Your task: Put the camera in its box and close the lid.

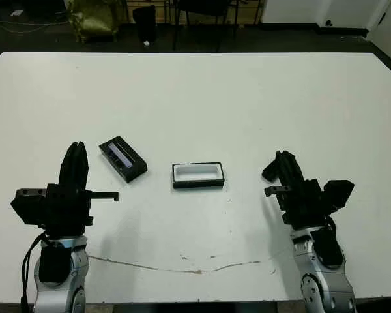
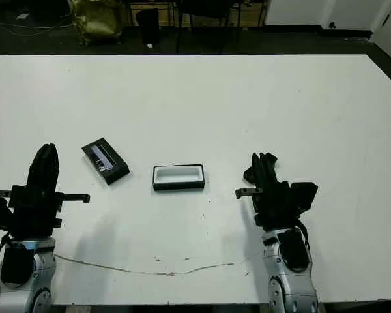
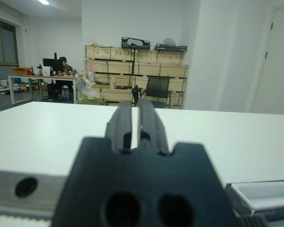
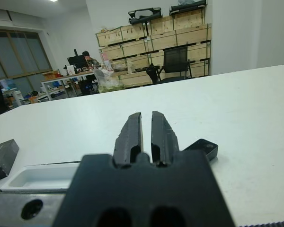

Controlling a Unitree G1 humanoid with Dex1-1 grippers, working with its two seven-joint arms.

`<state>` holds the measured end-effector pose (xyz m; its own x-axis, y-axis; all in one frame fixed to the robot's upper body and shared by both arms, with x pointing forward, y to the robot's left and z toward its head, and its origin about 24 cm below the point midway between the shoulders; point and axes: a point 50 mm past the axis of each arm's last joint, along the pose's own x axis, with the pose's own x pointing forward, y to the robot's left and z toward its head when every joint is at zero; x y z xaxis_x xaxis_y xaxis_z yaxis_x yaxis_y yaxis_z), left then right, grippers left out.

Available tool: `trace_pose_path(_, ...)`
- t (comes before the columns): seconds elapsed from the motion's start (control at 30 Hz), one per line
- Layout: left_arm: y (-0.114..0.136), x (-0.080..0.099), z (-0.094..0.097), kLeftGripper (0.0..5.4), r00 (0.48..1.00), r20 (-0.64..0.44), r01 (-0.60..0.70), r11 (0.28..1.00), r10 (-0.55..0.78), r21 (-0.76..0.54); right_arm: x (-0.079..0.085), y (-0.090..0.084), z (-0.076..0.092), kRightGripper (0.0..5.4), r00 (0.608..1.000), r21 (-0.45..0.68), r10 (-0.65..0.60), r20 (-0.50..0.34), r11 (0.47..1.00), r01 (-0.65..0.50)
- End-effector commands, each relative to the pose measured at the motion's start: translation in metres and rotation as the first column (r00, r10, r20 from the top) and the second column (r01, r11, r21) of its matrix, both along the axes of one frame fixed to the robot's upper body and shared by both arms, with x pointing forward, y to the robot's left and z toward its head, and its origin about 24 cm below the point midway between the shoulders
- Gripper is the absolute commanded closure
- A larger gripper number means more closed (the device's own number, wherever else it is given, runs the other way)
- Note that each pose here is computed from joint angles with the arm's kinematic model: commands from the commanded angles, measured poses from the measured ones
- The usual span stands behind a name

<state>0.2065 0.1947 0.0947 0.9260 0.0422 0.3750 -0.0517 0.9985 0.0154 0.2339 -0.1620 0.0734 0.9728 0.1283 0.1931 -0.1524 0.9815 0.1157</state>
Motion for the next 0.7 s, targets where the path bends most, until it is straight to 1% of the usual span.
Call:
trace_pose_path(0.03, 0.002, -0.002, -0.007, 5.39, 0.999, -0.045, -0.006, 1.000, 0.005, -0.004, -0.002, -0.001, -0.006, 5.40, 1.000, -0.012, 0.004, -0.028, 1.000, -0.004)
trace_pose_path(0.3, 0.002, -0.002, -0.007, 5.39, 0.999, -0.049, -0.001, 1.000, 0.001, -0.001, -0.004, 0.000, -0.009, 5.40, 0.999, 0.000, 0.013, -0.044, 1.000, -0.013)
trace_pose_path(0.37, 0.002, -0.002, -0.006, 5.39, 0.999, -0.047, -0.006, 1.000, 0.006, 0.004, -0.004, 0.000, -0.008, 5.40, 0.999, -0.015, 0.010, -0.044, 1.000, -0.011)
trace_pose_path(0.43, 0.003, -0.002, -0.006, 5.39, 0.999, -0.046, -0.006, 1.000, 0.007, 0.004, -0.004, -0.003, -0.002, 5.40, 0.999, -0.037, 0.010, -0.033, 0.999, -0.011)
trace_pose_path(0.5, 0.003, -0.002, -0.007, 5.39, 0.999, -0.048, -0.005, 1.000, 0.005, 0.000, 0.001, -0.011, 0.010, 5.40, 1.000, -0.085, 0.021, 0.021, 0.996, -0.019)
trace_pose_path(0.57, 0.003, -0.002, -0.007, 5.39, 0.999, -0.050, -0.005, 1.000, 0.005, 0.004, 0.010, -0.021, 0.028, 5.40, 0.995, -0.133, 0.048, 0.092, 0.990, -0.036)
trace_pose_path(0.63, 0.003, -0.002, -0.007, 5.39, 0.999, -0.048, -0.002, 1.000, 0.002, -0.001, 0.022, -0.033, 0.051, 5.40, 0.987, -0.212, 0.065, 0.145, 0.977, -0.033)
trace_pose_path(0.7, 0.003, -0.002, -0.007, 5.39, 0.999, -0.043, 0.003, 1.000, -0.003, -0.006, 0.038, -0.045, 0.077, 5.40, 0.977, -0.297, 0.103, 0.187, 0.954, -0.043)
